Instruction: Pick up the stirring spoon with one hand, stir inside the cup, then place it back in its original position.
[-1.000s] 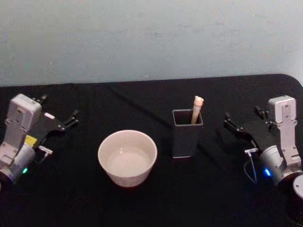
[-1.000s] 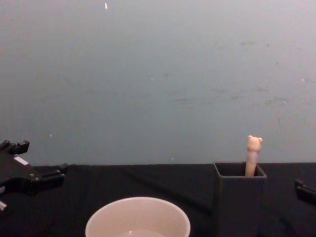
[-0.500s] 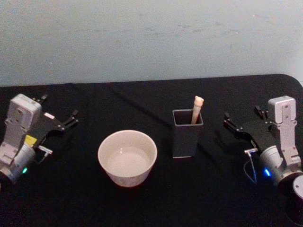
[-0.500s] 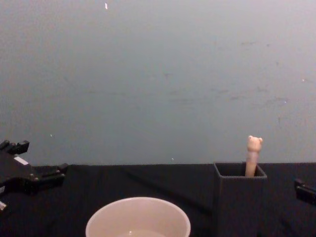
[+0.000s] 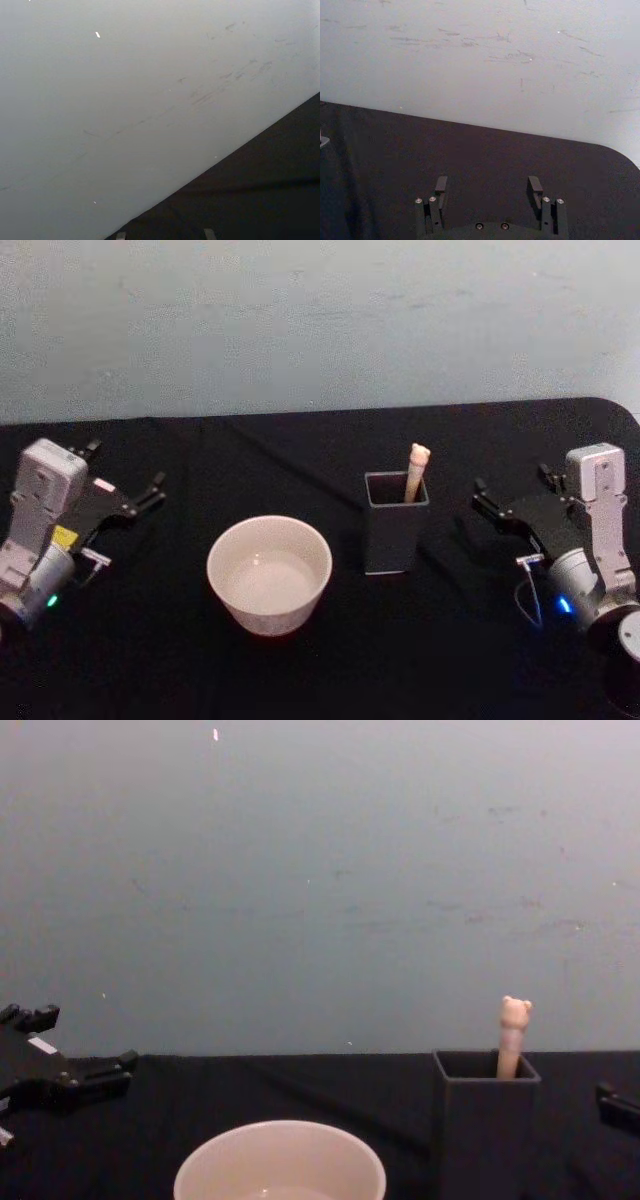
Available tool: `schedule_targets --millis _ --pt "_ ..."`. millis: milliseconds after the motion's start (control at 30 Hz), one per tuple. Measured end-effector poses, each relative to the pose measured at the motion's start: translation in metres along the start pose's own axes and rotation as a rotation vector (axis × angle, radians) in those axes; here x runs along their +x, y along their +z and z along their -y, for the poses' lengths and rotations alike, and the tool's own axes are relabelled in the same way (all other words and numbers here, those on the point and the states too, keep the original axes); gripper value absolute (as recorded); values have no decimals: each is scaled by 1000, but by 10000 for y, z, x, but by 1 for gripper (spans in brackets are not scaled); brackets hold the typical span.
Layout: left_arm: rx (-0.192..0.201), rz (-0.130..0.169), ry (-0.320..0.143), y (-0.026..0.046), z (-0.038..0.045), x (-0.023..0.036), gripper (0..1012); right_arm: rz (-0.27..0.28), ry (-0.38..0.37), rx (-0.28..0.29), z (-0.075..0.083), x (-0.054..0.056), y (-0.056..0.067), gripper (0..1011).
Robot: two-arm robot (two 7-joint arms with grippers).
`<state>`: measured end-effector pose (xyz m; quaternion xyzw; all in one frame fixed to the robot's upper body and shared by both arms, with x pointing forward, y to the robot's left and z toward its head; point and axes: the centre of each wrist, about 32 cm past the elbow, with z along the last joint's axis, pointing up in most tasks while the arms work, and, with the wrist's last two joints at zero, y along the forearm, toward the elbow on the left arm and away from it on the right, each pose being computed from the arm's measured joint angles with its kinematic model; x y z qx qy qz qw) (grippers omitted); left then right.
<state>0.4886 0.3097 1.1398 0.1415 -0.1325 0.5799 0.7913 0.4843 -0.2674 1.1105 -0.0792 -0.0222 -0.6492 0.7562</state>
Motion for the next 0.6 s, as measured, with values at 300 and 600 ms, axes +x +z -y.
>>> schedule_targets --millis 300,600 --pt "0 0 0 0 0 0 1001 0 0 0 0 0 1 1002" --pt "0 0 0 0 0 0 1001 0 0 0 0 0 1 1002"
